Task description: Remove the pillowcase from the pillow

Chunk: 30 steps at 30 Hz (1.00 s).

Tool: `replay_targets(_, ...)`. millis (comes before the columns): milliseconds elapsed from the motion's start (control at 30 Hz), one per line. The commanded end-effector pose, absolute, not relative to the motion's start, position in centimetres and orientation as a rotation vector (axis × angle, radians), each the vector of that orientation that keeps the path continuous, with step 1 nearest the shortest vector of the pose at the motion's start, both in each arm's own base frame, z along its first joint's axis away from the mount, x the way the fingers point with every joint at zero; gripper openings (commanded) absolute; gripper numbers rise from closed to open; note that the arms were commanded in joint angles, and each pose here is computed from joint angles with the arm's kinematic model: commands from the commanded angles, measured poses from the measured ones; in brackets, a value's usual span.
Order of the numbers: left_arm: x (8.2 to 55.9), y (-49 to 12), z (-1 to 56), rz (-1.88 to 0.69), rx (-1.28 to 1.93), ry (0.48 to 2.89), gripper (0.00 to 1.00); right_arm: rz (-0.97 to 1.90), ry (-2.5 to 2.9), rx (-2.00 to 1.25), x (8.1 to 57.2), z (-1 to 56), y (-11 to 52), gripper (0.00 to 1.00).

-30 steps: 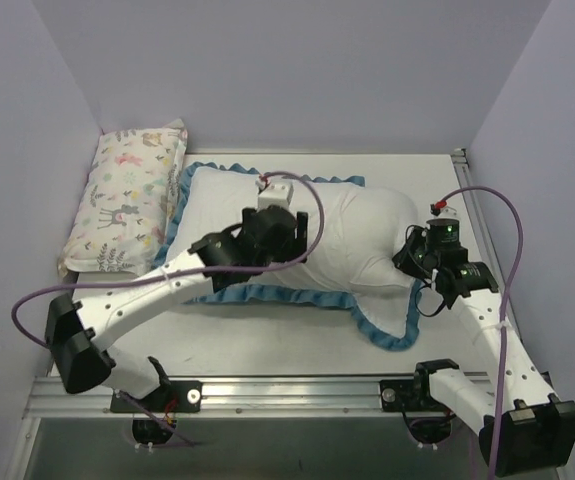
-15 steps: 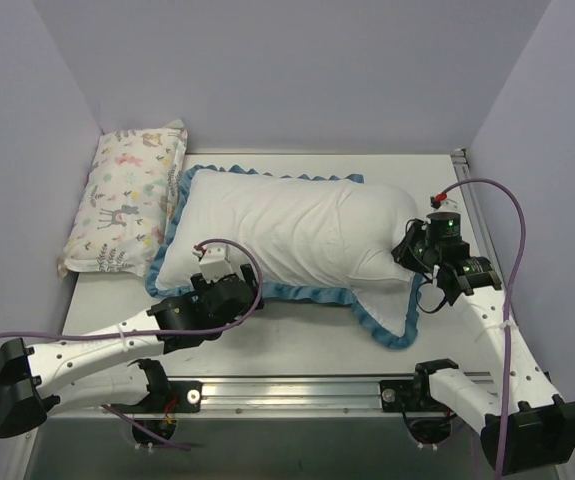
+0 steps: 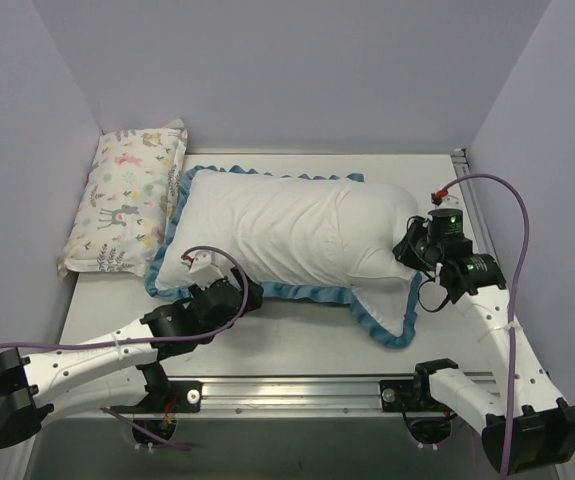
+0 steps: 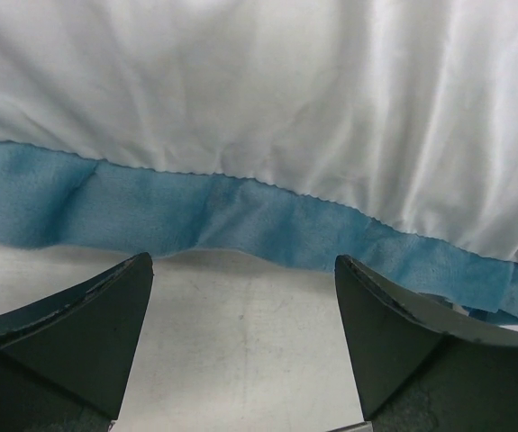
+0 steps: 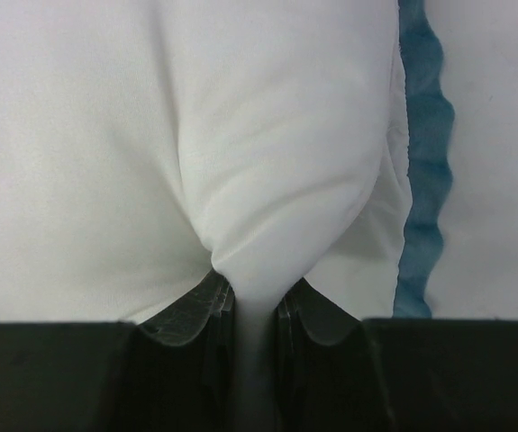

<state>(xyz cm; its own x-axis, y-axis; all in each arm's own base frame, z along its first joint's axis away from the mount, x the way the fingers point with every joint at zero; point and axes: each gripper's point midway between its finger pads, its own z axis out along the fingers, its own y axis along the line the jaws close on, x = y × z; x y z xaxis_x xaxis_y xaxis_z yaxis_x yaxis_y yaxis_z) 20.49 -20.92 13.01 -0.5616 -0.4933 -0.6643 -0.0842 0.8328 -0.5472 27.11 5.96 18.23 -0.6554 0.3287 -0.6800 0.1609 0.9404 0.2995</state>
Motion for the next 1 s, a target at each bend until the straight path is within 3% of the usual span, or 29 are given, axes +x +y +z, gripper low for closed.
replay_targets(0, 20.3, -21.6, 12.8, -0.665, -0.516, 2.125, 0.9, 0.235, 2.211, 0.313, 27.9, 21.3, 5.4, 0.0)
replay_targets(200, 21.8, -21.2, 11.4, -0.736, -0.601, 2.114, 0.9, 0.223, 2.217, 0.306, 27.6, 21.4, 5.3, 0.0)
replay_targets(433, 23.0, -21.4, 14.1, -0.835, -0.6, 1.986, 0.91, 0.219, 2.218, 0.296, 27.4, 21.6, 5.2, 0.0)
replay_targets(533, 23.6, -21.3, 15.4, -0.862, -0.597, 1.92, 0.86, 0.189, 2.208, 0.311, 27.4, 21.7, 4.7, 0.0)
replay_targets(667, 24.3, -20.8, 15.6, -0.847, -0.599, 1.896, 0.68, 0.191, 2.199, 0.308, 27.4, 22.1, 4.7, 0.0)
replay_targets(700, 24.4, -20.7, 15.7, -0.841, -0.594, 1.893, 0.56, 0.193, 2.197, 0.308, 27.4, 22.2, 4.8, 0.0)
replay_targets(800, 24.5, -20.9, 15.3, -0.831, -0.577, 1.908, 0.36, 0.198, 2.196, 0.304, 27.4, 22.4, 4.8, 0.0)
replay_targets(867, 24.4, -21.1, 14.8, -0.83, -0.565, 1.928, 0.29, 0.196, 2.196, 0.303, 27.3, 22.5, 4.8, 0.0)
replay_targets(967, 24.1, -21.1, 14.2, -0.826, -0.55, 1.945, 0.1, 0.196, 2.194, 0.302, 27.4, 22.5, 4.8, 0.0)
